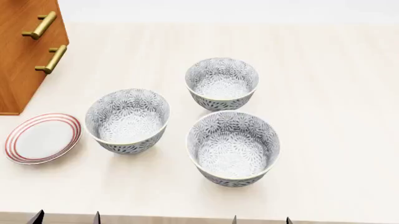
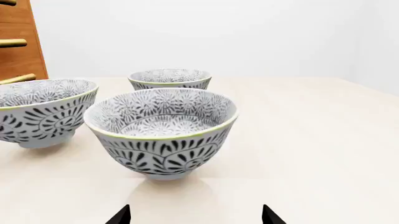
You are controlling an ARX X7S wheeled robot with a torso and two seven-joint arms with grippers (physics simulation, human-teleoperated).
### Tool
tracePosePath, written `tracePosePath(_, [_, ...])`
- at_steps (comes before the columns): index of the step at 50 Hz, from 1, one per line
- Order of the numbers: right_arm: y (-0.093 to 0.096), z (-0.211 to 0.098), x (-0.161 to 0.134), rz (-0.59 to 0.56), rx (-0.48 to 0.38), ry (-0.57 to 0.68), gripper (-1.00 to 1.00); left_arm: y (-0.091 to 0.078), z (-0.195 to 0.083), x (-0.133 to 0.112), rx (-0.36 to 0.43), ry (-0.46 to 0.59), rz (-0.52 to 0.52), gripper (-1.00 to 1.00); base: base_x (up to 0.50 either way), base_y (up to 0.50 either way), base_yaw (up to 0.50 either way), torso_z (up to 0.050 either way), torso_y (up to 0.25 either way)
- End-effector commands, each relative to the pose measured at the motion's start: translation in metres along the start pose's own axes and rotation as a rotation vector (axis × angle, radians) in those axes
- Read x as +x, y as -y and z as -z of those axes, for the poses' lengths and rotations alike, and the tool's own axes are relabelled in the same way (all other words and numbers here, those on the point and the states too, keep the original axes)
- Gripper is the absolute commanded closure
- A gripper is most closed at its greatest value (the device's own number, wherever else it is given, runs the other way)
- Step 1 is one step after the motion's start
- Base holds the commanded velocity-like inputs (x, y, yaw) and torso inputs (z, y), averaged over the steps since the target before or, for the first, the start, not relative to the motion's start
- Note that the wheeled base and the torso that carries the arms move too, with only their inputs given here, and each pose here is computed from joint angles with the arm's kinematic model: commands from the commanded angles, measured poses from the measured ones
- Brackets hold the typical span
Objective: Stack the bowl at the front on the bowl in the middle.
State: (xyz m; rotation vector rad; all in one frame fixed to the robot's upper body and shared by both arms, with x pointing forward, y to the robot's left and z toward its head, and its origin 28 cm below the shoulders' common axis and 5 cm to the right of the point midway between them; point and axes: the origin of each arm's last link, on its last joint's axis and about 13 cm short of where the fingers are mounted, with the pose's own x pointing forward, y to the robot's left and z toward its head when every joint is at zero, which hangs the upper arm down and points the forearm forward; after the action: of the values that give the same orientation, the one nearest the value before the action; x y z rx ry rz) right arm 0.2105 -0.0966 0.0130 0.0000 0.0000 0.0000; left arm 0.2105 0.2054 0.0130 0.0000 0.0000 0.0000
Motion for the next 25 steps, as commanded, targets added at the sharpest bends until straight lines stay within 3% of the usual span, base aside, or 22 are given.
tracePosePath(1, [0.000,0.000,0.000,0.000,0.000,0.000,-1.00,0.000,0.000,0.000,0.000,0.000,0.000,-1.00,0.00,0.00,0.00,0.000,0.000])
tracePosePath(9, [-0.001,0.003,0.001,0.014,-0.005,-0.010,-1.00,0.001,0.001,-0.004,-0.023,0.004,0.035,-1.00,0.00,0.00,0.00,0.000,0.000])
tracePosePath(15, [-0.002,-0.010,-0.002,0.020,-0.018,0.017,-1.00,0.001,-0.005,0.001,-0.012,-0.016,-0.068,-1.00,0.00,0.00,0.00,0.000,0.000])
tracePosePath(19, [-0.004,-0.048,-0.004,0.005,-0.024,0.048,-1.00,0.001,-0.044,0.003,-0.030,-0.028,-0.069,-1.00,0.00,0.00,0.00,0.000,0.000])
tracePosePath(20, [-0.003,-0.069,-0.001,-0.014,-0.018,0.071,-1.00,0.000,-0.062,0.006,-0.033,-0.012,-0.058,-1.00,0.00,0.00,0.00,0.000,0.000])
tracePosePath(25, [-0.003,-0.115,0.008,-0.025,-0.031,0.089,-1.00,0.003,-0.110,0.013,-0.043,0.054,-0.017,-1.00,0.00,0.00,0.00,0.000,0.000])
